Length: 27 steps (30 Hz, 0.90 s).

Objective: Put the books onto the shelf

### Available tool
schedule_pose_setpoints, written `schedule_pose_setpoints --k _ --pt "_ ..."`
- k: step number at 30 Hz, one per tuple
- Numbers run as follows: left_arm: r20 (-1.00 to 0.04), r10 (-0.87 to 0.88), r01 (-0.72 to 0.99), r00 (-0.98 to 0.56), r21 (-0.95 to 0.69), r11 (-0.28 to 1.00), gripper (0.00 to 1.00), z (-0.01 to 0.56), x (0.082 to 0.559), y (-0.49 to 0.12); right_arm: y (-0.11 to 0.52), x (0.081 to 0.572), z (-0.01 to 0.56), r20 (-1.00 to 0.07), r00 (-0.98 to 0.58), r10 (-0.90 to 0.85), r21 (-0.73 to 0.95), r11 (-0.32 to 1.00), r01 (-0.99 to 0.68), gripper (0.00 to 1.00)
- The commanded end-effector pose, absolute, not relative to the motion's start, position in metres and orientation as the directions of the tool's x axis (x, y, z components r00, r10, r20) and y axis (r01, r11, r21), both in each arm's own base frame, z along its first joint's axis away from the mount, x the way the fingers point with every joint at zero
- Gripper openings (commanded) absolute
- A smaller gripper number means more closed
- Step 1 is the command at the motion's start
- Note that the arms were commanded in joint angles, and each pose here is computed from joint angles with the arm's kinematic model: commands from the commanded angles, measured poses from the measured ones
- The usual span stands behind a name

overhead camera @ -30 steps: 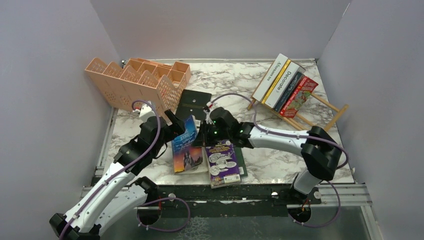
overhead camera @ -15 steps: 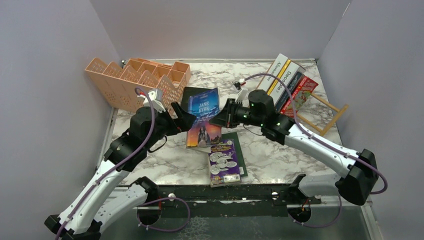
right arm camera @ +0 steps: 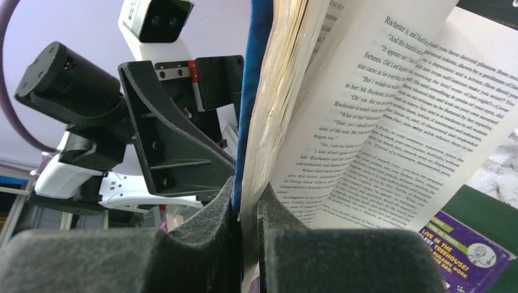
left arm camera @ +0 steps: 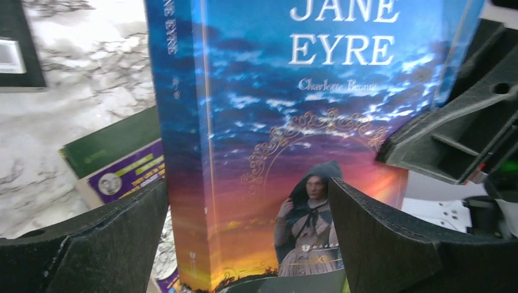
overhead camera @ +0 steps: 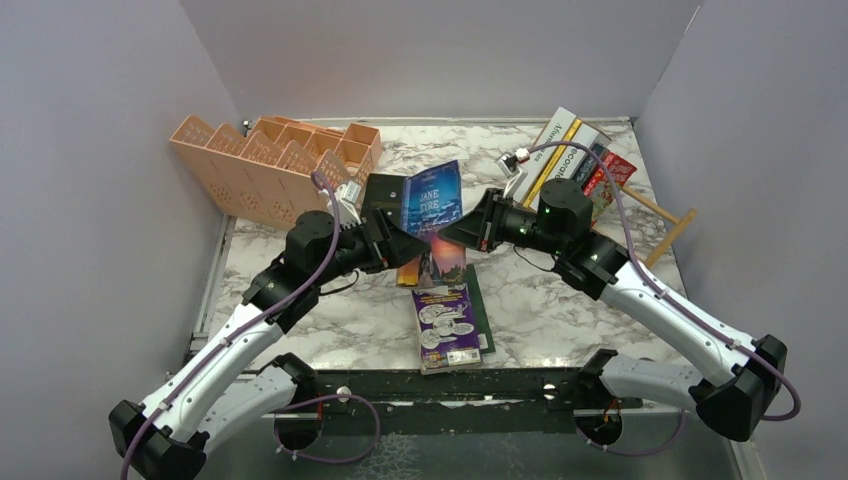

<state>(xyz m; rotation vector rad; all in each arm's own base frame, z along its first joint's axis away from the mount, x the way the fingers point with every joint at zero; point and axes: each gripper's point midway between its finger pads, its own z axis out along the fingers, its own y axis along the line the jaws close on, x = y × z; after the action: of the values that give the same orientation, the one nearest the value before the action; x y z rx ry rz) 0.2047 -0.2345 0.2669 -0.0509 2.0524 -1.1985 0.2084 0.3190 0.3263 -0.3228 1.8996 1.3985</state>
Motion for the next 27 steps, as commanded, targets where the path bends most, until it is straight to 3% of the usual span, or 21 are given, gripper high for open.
schedule_pose_setpoints --k 1,6,15,18,23,27 --pt "-0.565 -0.351 0.452 -0.746 -0.818 0.355 0.99 0.299 0.191 -0.263 0.316 0.174 0.401 -0.719 -0.625 0.303 0.680 0.121 -0.723 0.01" --pt "-0.538 -0.333 0.453 -0.774 -0.839 0.303 0.99 0.294 0.189 -0.272 0.311 0.167 0.398 -0.697 -0.649 0.307 0.702 0.105 -0.704 0.01" --pt "-0.667 -0.264 0.513 -0.697 -0.720 0.466 0.99 0.258 0.209 -0.253 0.301 0.156 0.414 -0.696 -0.636 0.334 0.693 0.077 -0.717 0.01" --pt "-0.660 -0.258 0.545 -0.706 -0.738 0.398 0.99 0.266 0.204 -0.254 0.299 0.153 0.416 -0.694 -0.636 0.336 0.693 0.071 -0.718 0.01" --pt "-0.579 -0.270 0.556 -0.769 -0.815 0.163 0.99 0.299 0.182 -0.266 0.295 0.147 0.420 -0.689 -0.636 0.347 0.690 0.048 -0.722 0.01" --pt "-0.500 -0.266 0.485 -0.824 -0.866 0.124 0.99 0.301 0.181 -0.269 0.291 0.141 0.431 -0.697 -0.618 0.363 0.670 0.022 -0.742 0.01"
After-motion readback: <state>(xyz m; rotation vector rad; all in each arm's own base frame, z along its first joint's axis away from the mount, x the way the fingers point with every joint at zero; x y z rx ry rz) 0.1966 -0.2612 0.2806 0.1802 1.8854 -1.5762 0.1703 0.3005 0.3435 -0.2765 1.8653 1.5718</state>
